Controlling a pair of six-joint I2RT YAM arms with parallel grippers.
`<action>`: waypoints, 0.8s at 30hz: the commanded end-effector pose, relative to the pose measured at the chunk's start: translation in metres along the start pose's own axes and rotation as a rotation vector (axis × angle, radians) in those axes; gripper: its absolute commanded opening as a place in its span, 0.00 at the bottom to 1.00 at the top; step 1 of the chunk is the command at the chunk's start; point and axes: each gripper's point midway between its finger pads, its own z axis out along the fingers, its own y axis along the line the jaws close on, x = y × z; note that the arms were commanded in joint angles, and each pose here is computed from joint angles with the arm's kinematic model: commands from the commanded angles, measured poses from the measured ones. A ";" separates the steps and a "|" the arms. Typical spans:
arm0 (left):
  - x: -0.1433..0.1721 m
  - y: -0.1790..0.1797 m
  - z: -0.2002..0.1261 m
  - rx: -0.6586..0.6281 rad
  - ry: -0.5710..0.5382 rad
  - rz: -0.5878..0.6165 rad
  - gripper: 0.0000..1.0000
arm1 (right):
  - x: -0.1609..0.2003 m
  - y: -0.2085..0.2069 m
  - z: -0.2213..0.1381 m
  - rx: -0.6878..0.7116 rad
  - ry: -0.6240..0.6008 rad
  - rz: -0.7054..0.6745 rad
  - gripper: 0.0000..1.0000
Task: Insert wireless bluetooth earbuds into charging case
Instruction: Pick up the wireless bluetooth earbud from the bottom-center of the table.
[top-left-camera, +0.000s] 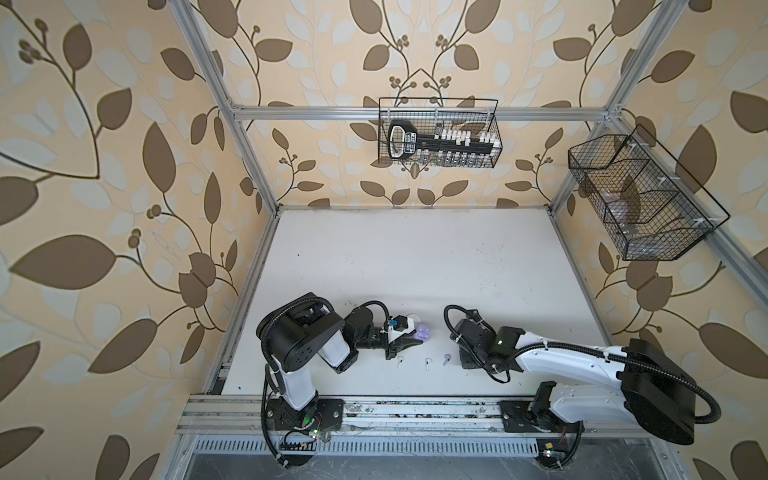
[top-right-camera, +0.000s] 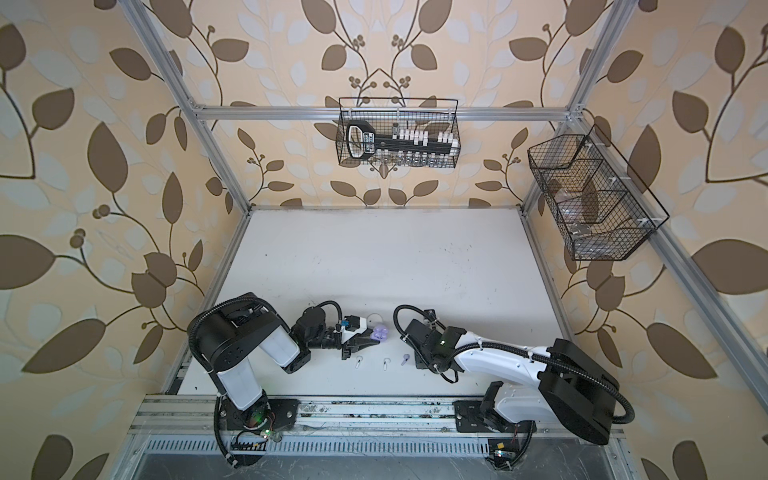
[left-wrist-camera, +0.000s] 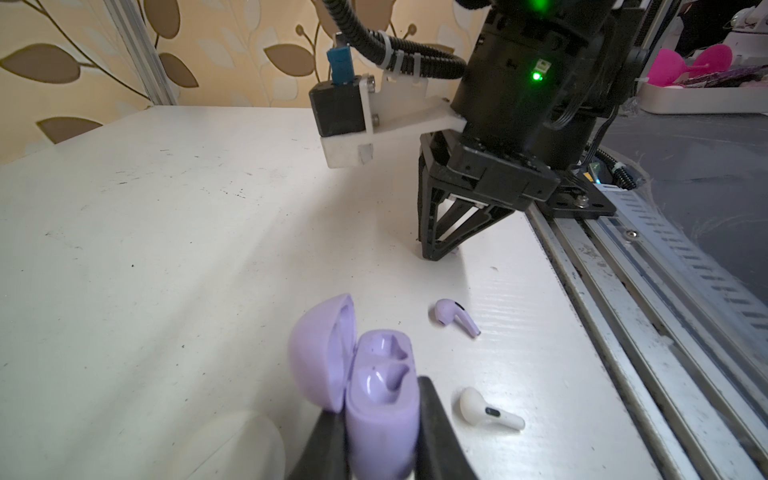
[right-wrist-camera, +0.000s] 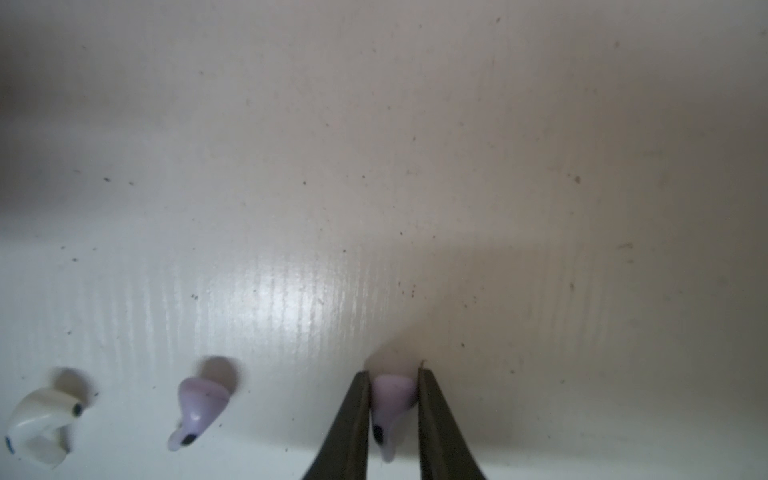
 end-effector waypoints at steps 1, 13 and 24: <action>-0.011 -0.002 0.000 -0.001 -0.043 0.066 0.12 | 0.000 0.001 -0.001 0.010 0.011 -0.008 0.20; -0.011 -0.001 0.001 -0.004 -0.040 0.059 0.12 | -0.013 0.022 -0.013 -0.093 -0.065 -0.024 0.16; -0.013 0.007 0.001 -0.050 -0.044 0.059 0.12 | -0.053 0.046 -0.048 -0.229 -0.305 0.036 0.13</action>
